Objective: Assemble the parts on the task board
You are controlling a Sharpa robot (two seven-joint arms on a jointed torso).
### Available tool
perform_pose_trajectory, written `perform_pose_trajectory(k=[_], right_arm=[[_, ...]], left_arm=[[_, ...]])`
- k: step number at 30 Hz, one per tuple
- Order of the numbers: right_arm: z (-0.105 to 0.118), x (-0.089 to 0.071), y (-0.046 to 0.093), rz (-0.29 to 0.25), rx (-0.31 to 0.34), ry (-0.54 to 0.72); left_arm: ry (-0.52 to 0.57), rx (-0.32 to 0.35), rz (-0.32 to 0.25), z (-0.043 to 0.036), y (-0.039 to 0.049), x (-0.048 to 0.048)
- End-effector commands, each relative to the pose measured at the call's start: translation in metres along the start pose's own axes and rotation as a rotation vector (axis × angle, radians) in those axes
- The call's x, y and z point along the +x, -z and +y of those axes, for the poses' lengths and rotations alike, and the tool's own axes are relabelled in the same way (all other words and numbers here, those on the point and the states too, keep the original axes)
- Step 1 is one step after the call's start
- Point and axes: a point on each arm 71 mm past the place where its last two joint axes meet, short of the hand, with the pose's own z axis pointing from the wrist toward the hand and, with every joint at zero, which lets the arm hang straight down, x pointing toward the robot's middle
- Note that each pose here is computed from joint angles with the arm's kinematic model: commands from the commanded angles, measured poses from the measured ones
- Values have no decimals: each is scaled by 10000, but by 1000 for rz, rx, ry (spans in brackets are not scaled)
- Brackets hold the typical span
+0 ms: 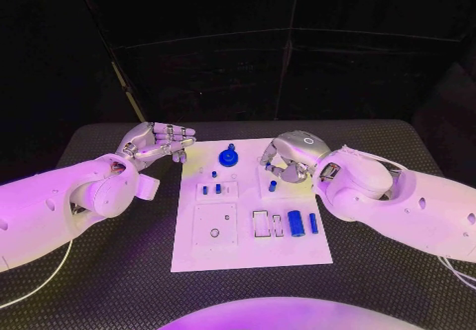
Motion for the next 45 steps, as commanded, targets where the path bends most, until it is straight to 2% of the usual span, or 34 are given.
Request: perform_pose_trajectory(k=[1, 5, 8, 16, 20, 27, 35, 45], right_arm=[[143, -39, -22, -31, -41, -52], [337, -30, -80, -30, -89, -98], [452, 45, -98, -16, -113, -134], [627, 349, -104, 30, -150, -199], [750, 577, -45, 73, -187, -190], [845, 816, -18, 123, -216, -186], [870, 919, -7, 148, -222, -186], [848, 925, 12, 125, -213, -168]], left_arm=[[11, 6, 14, -10, -7, 22], [12, 8, 17, -10, -14, 36], [13, 9, 18, -11, -21, 49], [17, 16, 27, -17, -45, 103], [19, 18, 30, -18, -57, 122], [21, 21, 35, -20, -71, 147], [22, 20, 38, -21, -76, 160], [22, 19, 39, -26, -69, 158]])
